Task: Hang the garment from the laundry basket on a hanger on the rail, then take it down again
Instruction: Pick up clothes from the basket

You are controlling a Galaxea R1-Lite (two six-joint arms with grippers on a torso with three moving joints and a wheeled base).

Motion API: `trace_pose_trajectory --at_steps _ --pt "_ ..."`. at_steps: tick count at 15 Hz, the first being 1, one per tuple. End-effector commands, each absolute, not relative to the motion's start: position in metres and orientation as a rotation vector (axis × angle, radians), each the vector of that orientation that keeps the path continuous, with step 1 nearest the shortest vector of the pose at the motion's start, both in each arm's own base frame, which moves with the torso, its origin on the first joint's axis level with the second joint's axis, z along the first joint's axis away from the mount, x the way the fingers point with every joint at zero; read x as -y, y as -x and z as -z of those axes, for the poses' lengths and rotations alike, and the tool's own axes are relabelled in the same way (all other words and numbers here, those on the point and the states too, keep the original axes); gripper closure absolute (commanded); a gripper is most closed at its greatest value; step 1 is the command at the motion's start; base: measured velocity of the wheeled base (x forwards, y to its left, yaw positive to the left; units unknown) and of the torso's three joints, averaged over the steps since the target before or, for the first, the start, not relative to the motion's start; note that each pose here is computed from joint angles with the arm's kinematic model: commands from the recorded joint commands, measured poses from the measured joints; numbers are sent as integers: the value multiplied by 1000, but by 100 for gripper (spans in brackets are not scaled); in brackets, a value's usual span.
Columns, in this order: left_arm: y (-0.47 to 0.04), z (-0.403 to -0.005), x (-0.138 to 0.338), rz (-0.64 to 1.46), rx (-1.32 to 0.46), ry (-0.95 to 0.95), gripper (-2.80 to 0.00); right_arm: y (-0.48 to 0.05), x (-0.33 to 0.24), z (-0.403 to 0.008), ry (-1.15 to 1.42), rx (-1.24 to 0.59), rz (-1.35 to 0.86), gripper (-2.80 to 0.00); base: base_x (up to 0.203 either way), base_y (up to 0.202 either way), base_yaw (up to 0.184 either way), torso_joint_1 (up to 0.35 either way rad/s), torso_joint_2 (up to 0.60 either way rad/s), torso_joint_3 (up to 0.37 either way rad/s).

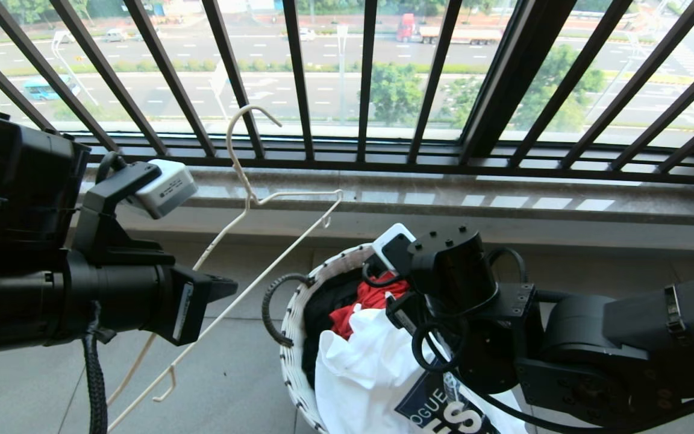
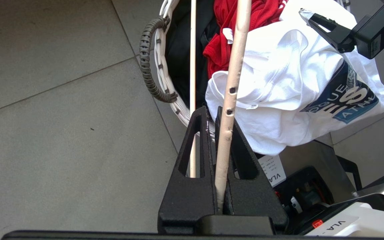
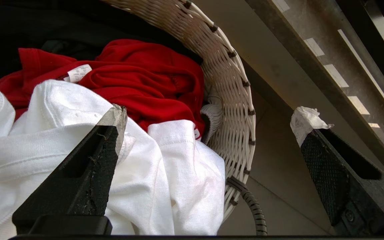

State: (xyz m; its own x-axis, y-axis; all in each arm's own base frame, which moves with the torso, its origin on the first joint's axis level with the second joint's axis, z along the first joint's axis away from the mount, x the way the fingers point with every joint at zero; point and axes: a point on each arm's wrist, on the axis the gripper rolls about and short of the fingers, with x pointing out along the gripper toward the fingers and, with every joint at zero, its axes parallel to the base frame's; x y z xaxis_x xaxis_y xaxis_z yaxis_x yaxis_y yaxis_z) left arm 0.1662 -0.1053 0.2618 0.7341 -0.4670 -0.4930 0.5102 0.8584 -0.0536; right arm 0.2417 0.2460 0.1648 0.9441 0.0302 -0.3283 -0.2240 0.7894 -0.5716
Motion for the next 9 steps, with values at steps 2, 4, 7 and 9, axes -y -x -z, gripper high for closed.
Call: trace_pose_trajectory --at_steps 2,4,7,9 --pt "-167 -258 106 536 -534 -91 0 -238 -253 -154 683 -330 -166 -280 0 0 0 0 0 0" --pt "-169 -256 107 535 -542 -92 0 -236 -257 -147 698 -341 -184 -280 0 0 0 0 0 0" --pt "-168 -257 107 540 -538 -93 0 -239 -262 -135 718 -362 -201 -280 0 0 0 0 0 0" --pt "-166 -261 106 541 -523 -88 0 -238 -263 -132 726 -368 -209 -280 0 0 0 0 0 0"
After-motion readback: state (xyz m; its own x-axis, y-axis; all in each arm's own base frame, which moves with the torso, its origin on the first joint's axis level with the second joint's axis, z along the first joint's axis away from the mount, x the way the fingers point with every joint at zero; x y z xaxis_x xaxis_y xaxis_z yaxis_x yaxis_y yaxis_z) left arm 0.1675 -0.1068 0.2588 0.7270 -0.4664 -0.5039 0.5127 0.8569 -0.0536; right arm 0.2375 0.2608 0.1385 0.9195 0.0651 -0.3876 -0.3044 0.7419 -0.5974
